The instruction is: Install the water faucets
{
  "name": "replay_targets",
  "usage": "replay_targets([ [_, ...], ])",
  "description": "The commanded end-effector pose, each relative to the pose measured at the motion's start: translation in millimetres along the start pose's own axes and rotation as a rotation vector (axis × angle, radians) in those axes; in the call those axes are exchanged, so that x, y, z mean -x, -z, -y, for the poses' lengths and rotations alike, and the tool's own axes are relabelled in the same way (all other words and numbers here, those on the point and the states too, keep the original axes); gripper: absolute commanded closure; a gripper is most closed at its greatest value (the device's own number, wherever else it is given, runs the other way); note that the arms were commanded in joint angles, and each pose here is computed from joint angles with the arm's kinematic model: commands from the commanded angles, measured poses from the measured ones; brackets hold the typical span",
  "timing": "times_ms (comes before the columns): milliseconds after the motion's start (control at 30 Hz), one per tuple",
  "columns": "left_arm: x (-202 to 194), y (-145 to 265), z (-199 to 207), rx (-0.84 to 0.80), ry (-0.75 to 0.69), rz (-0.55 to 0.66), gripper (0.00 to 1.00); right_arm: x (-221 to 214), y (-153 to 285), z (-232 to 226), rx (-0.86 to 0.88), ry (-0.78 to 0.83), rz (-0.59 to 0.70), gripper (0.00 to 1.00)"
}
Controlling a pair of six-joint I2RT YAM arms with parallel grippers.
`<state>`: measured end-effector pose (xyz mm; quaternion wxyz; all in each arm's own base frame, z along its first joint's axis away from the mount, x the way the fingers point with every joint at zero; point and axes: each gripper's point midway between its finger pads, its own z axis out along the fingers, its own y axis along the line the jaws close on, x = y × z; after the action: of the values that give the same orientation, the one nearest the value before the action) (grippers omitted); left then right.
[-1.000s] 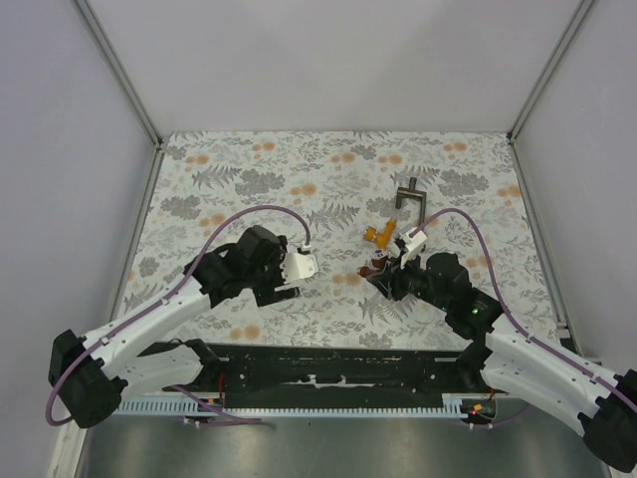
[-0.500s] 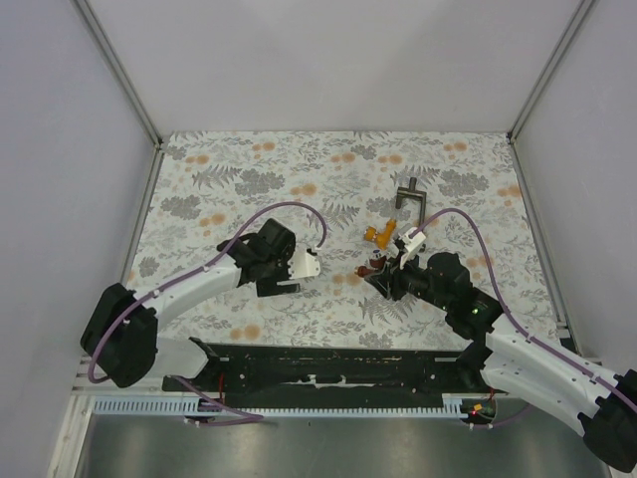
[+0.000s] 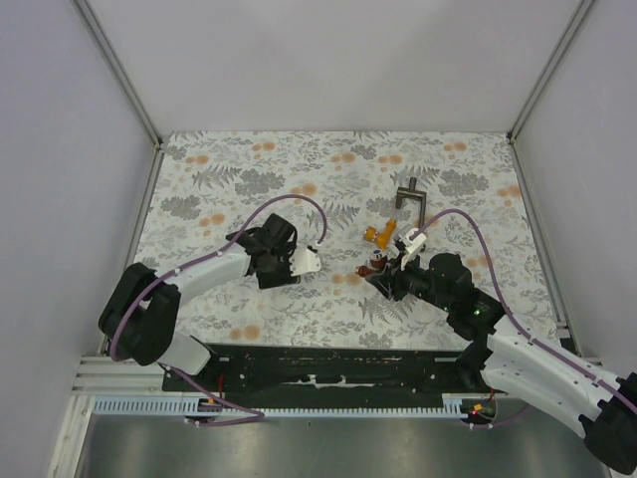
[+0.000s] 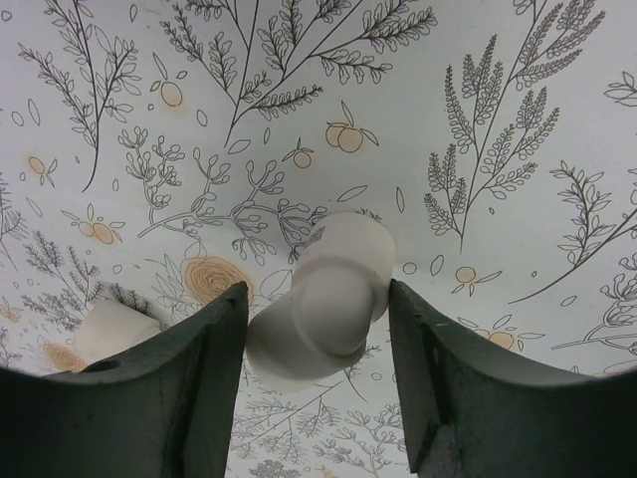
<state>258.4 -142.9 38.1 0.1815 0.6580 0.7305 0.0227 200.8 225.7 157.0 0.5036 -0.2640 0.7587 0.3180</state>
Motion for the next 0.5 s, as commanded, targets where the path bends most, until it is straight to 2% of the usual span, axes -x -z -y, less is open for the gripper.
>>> replay_targets([
  [0,15.0,3.4,-6.3,-0.002,0.029,0.051,0.42,29.2,2.0,-3.5,0.007,0.036,0.076,1.00],
  [67,16.6,3.4,-3.9,-0.019,0.069,0.048,0.51,30.3,2.1,-3.7,0.008,0.036,0.079,1.00],
  [167,18.8,3.2,-1.4,-0.032,0.127,0.046,0.55,31.4,2.7,-3.7,0.007,0.038,0.080,1.00],
  [200,19.4,3.6,-0.6,-0.037,0.156,0.044,0.60,32.3,3.1,-3.4,0.005,0.038,0.082,1.00],
  [367,26.5,6.6,3.0,-0.050,0.320,0.046,0.59,31.5,4.2,-3.2,0.002,0.036,0.080,1.00],
  [467,28.8,8.9,3.2,-0.039,0.423,0.043,0.55,31.7,4.0,-2.5,-0.001,0.034,0.080,1.00],
])
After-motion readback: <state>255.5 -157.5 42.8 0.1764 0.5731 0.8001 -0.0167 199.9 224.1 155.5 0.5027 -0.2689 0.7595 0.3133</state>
